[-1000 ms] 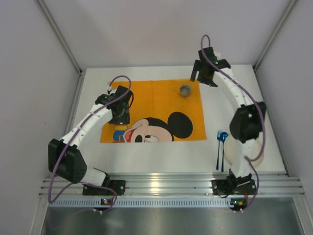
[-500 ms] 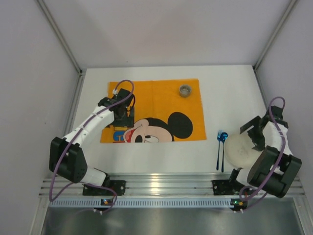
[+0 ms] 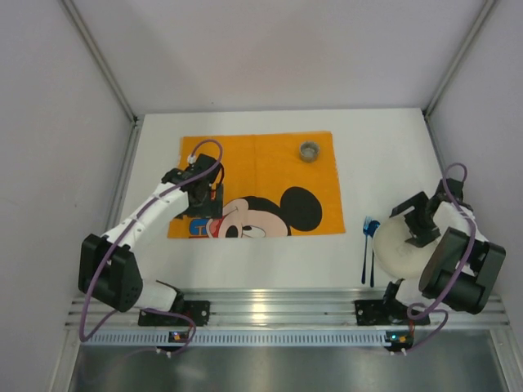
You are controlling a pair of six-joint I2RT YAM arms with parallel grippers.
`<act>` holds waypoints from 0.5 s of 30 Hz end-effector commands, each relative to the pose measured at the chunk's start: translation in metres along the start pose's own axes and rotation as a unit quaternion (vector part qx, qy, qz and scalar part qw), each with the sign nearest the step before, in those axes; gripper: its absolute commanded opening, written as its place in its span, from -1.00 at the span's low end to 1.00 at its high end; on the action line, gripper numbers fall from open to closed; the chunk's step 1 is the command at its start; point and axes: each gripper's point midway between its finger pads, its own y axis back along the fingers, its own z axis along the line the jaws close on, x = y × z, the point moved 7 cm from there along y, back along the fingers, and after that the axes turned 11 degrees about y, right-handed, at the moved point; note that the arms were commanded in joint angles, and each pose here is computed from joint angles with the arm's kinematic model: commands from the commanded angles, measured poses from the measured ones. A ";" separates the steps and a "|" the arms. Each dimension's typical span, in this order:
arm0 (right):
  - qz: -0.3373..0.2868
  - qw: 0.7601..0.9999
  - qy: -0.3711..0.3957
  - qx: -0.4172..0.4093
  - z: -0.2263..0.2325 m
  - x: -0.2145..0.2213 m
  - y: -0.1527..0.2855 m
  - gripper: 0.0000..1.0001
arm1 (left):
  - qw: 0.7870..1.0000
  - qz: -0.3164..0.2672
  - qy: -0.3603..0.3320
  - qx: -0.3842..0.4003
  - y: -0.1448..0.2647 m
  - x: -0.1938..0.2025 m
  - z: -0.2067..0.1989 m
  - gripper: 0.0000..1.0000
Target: Set the dinner table for one person
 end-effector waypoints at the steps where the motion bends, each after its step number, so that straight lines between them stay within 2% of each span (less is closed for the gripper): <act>1: -0.032 0.997 0.007 -0.064 0.036 -0.013 -0.021 0.78 | 1.000 -0.021 0.016 0.006 0.006 -0.002 0.002 0.97; 6: -0.047 0.992 0.038 -0.110 0.091 -0.027 -0.036 0.78 | 1.000 -0.024 0.018 0.001 0.008 -0.005 0.002 0.97; 9: -0.067 0.982 0.056 -0.170 0.132 -0.046 -0.033 0.77 | 1.000 -0.025 0.018 -0.002 0.009 -0.007 0.002 0.97; 12: -0.100 0.968 0.074 -0.220 0.175 -0.076 -0.011 0.77 | 0.999 -0.026 0.018 -0.005 0.010 -0.010 0.001 0.98; 15: -0.113 0.954 0.079 -0.268 0.196 -0.085 0.007 0.77 | 0.999 -0.028 0.018 -0.009 0.011 -0.011 0.002 0.97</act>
